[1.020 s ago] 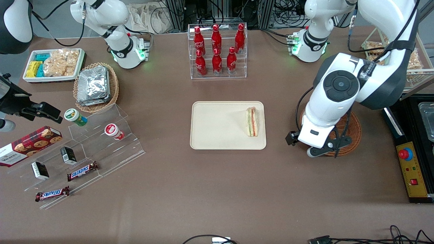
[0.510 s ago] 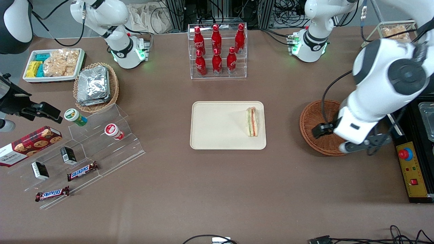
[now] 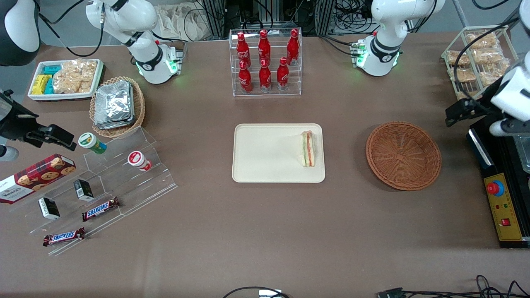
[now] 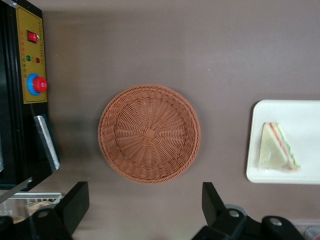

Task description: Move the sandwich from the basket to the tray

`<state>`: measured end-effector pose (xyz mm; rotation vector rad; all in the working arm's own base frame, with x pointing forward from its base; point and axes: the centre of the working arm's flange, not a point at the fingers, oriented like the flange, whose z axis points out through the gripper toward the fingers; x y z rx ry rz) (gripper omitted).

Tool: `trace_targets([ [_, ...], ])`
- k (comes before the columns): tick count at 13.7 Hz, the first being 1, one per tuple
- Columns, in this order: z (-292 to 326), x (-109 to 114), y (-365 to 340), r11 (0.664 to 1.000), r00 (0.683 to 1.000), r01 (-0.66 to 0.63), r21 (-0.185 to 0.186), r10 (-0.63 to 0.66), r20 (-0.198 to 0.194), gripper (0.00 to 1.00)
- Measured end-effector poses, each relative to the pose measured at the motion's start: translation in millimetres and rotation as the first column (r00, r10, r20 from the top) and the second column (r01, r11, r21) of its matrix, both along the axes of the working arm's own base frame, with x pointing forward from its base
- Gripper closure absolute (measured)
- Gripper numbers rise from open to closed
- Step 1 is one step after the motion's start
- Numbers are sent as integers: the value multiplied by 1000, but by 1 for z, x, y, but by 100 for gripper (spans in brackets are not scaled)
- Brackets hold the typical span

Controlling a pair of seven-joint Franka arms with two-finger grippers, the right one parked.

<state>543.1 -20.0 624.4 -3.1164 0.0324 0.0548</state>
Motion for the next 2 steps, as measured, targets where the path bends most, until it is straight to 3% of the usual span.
trace_targets([
  [2, 8, -9, -8, 1000, 1000, 24, 2, -24, 3, 0],
])
